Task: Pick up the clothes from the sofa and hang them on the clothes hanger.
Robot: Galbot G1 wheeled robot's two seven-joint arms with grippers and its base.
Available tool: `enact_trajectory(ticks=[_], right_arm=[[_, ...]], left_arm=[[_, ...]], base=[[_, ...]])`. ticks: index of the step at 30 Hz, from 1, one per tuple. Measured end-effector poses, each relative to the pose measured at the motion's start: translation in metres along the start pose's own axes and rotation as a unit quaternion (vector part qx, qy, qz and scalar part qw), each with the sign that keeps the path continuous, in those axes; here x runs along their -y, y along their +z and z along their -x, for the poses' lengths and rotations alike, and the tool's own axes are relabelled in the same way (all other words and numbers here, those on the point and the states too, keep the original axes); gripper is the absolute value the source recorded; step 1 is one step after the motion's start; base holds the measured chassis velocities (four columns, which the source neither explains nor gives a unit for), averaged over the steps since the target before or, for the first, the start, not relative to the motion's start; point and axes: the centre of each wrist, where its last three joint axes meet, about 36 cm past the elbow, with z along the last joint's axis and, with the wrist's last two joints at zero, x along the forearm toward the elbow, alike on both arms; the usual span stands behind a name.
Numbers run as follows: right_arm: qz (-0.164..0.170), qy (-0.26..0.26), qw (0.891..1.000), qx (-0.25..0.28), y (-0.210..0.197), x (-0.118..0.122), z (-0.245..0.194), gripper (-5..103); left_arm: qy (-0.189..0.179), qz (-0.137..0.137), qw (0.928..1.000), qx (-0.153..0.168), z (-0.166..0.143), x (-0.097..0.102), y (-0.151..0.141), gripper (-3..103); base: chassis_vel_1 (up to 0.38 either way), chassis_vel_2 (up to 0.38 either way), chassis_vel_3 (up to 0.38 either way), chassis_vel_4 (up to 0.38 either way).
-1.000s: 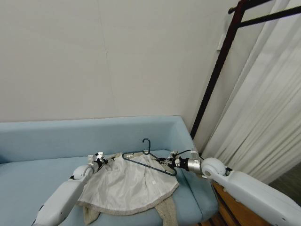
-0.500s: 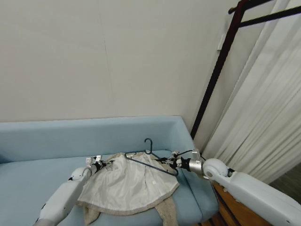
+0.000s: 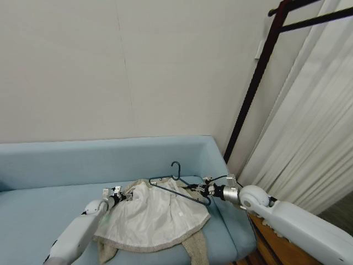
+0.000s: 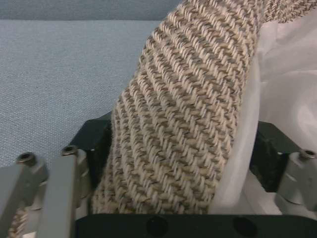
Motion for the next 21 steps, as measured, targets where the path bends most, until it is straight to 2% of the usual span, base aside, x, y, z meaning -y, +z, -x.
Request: enact_trajectory(ticks=[3,4,6,7,9,10,13,15,17,21], right_arm=[[0.0,-0.002,1.0,-0.001,0.002,-0.002,0.004,8],[0.0,-0.002,1.0,-0.001,0.002,-0.002,0.004,8],[0.002,-0.004,1.0,-0.003,0.004,-0.002,0.005,8],[0.002,-0.006,1.0,-0.004,0.005,-0.003,0.006,8],[0.004,-0.014,1.0,-0.006,0.008,-0.005,0.008,8],[0.004,-0.014,1.0,-0.006,0.008,-0.005,0.008,8],[0.009,-0.032,0.999,-0.003,0.009,-0.013,0.017,8],[0.01,-0.038,0.999,-0.003,0.009,-0.015,0.022,8],[0.011,-0.051,0.999,-0.004,0.012,-0.021,0.035,8],[0.013,-0.067,0.998,-0.003,0.015,-0.031,0.053,8]], left_arm=[[-0.001,0.005,1.0,0.002,-0.004,0.002,0.001,54],[-0.001,0.005,1.0,0.002,-0.004,0.002,0.001,54],[-0.006,0.008,0.9999,0.005,-0.009,0.004,0.003,43],[-0.008,0.01,0.9999,0.007,-0.013,0.005,0.003,43],[-0.01,0.016,0.9997,0.012,-0.024,0.008,0.005,32],[-0.01,0.016,0.9997,0.012,-0.024,0.008,0.005,32],[-0.01,0.031,0.9992,0.024,-0.047,0.013,0.003,16],[-0.012,0.036,0.9989,0.028,-0.054,0.015,0.001,16],[-0.016,0.046,0.9982,0.035,-0.068,0.019,-0.002,6],[-0.019,0.062,0.9969,0.044,-0.086,0.023,-0.009,0]], base=[[0.0,0.0,0.0,0.0],[0.0,0.0,0.0,0.0],[0.0,0.0,0.0,0.0],[0.0,0.0,0.0,0.0],[0.0,0.0,0.0,0.0],[0.0,0.0,0.0,0.0],[0.0,0.0,0.0,0.0],[0.0,0.0,0.0,0.0],[0.0,0.0,0.0,0.0],[0.0,0.0,0.0,0.0]])
